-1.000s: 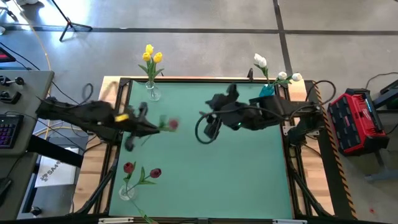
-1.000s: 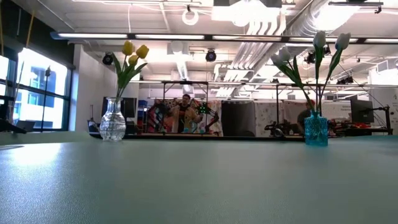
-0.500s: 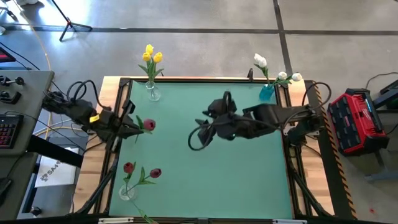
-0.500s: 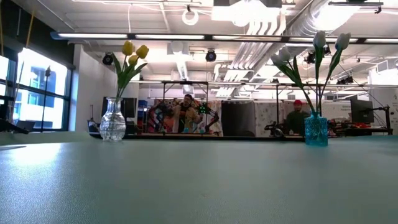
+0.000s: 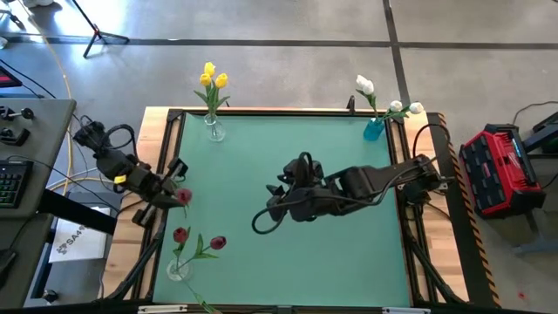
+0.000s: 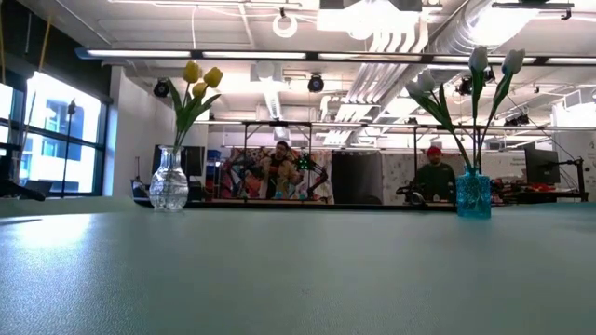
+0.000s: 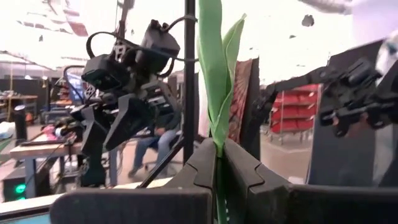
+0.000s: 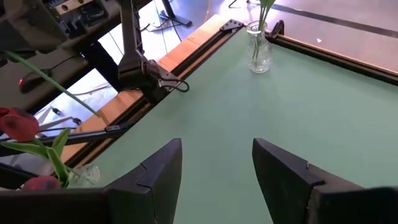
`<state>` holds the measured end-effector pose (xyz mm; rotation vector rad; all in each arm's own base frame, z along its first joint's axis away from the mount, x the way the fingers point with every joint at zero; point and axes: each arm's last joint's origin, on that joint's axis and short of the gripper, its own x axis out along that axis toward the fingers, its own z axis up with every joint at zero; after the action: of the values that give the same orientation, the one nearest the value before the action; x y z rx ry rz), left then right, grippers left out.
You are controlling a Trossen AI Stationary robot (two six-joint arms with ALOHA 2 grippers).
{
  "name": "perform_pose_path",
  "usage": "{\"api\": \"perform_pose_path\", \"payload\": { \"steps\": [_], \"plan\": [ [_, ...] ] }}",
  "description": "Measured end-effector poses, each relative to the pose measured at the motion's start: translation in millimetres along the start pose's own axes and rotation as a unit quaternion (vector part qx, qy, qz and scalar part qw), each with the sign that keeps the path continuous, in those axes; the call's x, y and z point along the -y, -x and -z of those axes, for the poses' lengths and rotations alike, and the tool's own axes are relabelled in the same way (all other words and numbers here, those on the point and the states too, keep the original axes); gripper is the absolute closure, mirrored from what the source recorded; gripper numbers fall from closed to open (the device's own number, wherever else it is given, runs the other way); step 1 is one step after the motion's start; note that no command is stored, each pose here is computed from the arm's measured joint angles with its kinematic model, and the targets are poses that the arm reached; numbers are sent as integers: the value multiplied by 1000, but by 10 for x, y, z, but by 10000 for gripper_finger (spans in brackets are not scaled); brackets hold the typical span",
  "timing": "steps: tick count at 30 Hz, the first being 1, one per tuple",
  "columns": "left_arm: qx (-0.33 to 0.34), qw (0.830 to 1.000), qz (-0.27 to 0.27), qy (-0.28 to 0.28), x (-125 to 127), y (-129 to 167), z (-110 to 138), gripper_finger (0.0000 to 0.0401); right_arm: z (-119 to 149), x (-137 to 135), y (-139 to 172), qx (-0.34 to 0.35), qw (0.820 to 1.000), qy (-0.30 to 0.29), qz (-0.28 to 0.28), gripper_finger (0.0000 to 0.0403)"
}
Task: Sort flowers into vase by color
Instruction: Put the red flower into the bottom transparent vase
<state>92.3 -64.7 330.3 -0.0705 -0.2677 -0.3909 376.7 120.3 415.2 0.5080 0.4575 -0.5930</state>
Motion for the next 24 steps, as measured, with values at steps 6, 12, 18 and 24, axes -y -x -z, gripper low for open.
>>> {"api": "perform_pose_path", "payload": {
  "steps": [6, 12, 18, 24],
  "plan": [
    [22, 999, 28, 22, 32, 176, 78, 401, 41, -17, -77, -3, 1000, -6, 8, 220],
    [26, 998, 38, 34, 51, 282, 207, 401, 111, -33, -221, -19, 1000, -3, 17, 220],
    [35, 997, 47, 50, 93, 313, 395, 401, 205, -66, -342, -41, 999, -15, 19, 220],
    [37, 996, 55, 64, 122, 325, 487, 401, 196, -78, -344, -36, 999, -33, 16, 220]
  ]
}}
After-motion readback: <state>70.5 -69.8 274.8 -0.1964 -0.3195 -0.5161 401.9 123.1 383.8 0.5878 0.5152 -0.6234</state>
